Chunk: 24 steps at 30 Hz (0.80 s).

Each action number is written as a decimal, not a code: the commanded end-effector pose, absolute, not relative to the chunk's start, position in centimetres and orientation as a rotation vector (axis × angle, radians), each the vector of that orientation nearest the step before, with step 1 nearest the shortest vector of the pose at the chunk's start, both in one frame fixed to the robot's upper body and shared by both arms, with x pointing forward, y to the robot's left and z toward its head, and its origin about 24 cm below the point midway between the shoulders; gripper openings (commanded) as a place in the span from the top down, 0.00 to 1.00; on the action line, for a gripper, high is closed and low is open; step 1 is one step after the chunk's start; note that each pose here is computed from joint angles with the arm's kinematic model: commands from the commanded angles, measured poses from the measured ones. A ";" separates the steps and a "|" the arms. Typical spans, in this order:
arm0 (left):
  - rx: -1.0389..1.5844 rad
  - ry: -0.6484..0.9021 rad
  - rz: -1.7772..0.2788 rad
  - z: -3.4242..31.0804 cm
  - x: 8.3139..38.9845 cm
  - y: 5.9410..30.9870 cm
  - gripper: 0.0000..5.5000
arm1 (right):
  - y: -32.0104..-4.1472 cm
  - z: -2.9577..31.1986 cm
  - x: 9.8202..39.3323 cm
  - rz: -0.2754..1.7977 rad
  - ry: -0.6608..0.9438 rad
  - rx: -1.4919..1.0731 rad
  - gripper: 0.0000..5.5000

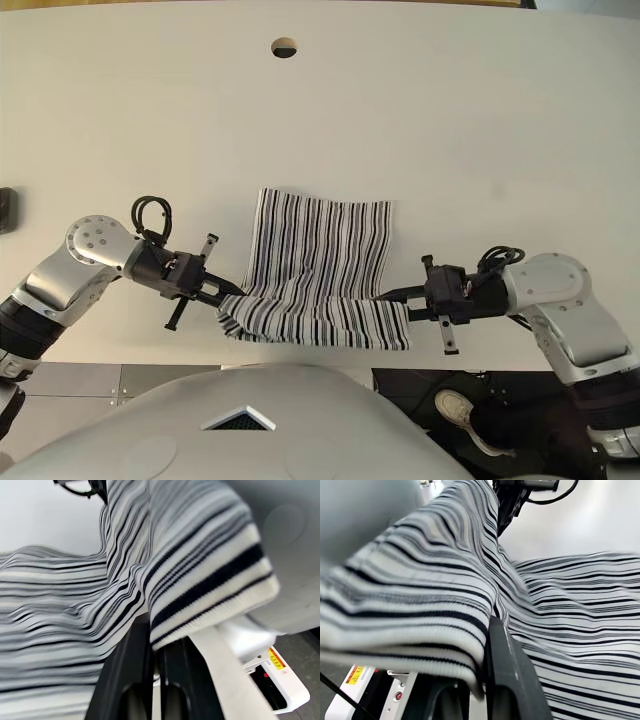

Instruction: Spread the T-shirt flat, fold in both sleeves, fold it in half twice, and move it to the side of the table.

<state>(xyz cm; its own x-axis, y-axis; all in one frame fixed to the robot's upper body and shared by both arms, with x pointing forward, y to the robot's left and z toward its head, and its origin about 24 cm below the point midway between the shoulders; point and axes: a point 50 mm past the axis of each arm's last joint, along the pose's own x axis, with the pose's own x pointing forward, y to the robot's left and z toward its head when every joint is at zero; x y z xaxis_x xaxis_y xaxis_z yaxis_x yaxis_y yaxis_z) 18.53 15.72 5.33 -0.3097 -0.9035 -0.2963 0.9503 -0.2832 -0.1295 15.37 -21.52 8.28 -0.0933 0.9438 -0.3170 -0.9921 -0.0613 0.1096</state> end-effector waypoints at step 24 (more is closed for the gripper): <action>0.121 0.390 -1.498 2.8 26.2 16.0 0.75 | -21.5 4.4 21.0 1.325 0.261 -0.240 0.68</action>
